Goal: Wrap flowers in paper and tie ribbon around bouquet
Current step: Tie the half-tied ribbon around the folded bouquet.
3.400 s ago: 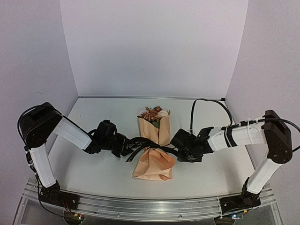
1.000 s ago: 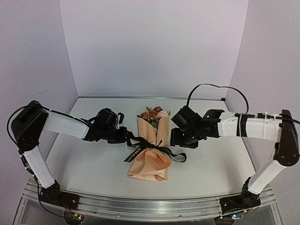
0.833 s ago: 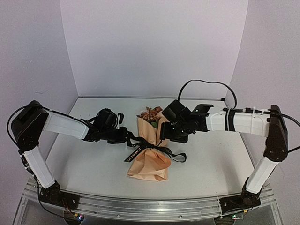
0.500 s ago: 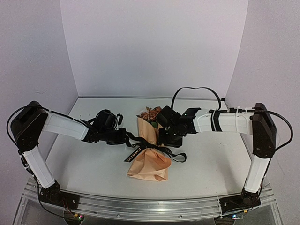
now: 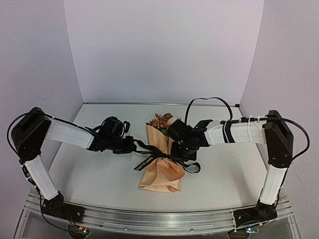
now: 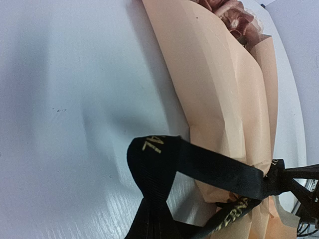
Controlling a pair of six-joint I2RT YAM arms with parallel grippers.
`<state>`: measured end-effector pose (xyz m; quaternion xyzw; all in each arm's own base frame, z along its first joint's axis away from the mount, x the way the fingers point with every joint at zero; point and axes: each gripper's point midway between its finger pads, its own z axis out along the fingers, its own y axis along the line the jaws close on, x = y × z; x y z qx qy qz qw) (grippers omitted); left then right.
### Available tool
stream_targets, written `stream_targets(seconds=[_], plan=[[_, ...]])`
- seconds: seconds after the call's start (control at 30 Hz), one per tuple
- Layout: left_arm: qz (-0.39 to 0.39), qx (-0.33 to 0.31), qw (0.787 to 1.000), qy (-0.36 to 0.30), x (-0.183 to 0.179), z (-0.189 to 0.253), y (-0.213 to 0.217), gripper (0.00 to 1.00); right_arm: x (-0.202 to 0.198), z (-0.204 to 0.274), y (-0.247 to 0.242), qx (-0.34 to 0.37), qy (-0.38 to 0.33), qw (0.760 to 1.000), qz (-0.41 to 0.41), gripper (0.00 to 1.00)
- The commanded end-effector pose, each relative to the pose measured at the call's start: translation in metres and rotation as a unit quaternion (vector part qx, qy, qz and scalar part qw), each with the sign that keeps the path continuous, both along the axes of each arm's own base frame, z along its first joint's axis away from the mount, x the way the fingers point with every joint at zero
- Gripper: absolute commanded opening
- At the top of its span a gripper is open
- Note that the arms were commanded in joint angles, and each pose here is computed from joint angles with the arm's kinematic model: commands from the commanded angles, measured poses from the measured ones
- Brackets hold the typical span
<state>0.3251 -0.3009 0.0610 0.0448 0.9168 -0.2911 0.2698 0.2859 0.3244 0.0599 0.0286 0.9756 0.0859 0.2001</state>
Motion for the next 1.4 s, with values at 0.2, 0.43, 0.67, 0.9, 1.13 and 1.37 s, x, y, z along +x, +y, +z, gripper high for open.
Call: stream_targets(seconds=[0.2, 0.43, 0.67, 0.9, 1.13, 1.37], plan=[[0.019, 0.014, 1.0, -0.003, 0.004, 0.003, 0.014, 0.0, 0.001, 0.016, -0.034, -0.025, -0.041, 0.998, -0.032, 0.0], [0.016, 0.014, 1.0, -0.003, 0.007, 0.003, 0.015, 0.0, -0.004, 0.011, -0.055, -0.046, -0.043, 0.997, -0.044, 0.0], [-0.006, 0.012, 1.0, -0.005, 0.009, 0.004, 0.006, 0.0, -0.006, 0.012, -0.076, -0.067, -0.051, 0.995, -0.056, 0.0], [-0.027, 0.022, 0.999, -0.014, 0.014, 0.007, -0.001, 0.0, -0.004, 0.015, -0.095, -0.084, -0.06, 0.992, -0.071, 0.0], [-0.054, 0.048, 0.997, -0.018, 0.016, 0.006, -0.005, 0.0, 0.0, 0.022, -0.097, -0.086, -0.063, 0.992, -0.066, 0.11], [-0.07, 0.061, 0.995, -0.021, 0.016, 0.008, -0.006, 0.0, -0.015, 0.019, -0.125, -0.064, -0.052, 0.992, -0.093, 0.55]])
